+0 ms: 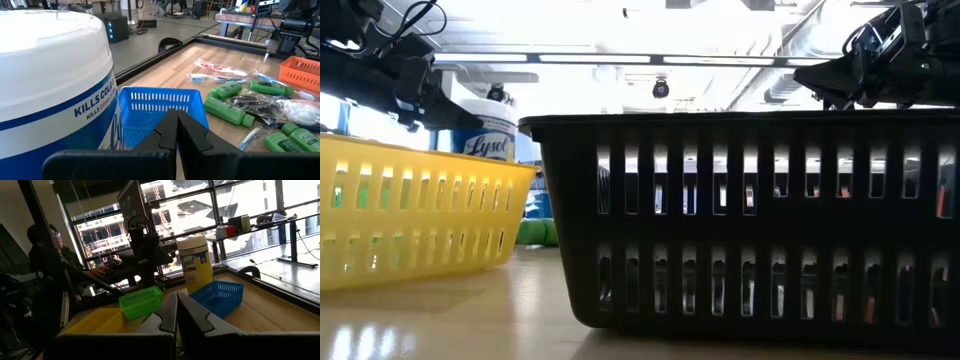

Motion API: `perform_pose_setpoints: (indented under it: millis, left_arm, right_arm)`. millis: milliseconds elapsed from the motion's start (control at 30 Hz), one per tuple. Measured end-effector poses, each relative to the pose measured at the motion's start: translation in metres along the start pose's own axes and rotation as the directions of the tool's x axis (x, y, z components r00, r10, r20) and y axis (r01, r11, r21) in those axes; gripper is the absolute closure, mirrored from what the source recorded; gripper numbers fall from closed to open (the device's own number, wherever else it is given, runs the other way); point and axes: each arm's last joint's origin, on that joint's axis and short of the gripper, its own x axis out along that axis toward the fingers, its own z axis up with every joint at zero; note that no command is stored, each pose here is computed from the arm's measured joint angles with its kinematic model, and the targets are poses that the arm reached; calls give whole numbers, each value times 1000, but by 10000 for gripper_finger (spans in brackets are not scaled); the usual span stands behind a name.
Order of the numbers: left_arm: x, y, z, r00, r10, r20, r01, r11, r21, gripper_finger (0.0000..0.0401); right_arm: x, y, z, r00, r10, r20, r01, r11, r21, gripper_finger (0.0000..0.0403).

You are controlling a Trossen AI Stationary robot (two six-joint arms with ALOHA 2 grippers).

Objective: Pick & Place Travel size toiletries

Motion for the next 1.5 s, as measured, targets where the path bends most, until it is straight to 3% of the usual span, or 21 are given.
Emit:
perform_pose_setpoints:
  millis: [1500]
  left_arm:
    - [0, -1, 4, 999, -19, 42, 20, 1000, -22, 401]
  right_arm:
    - [0, 0, 0, 1000, 10, -4, -10, 1000, 0, 400]
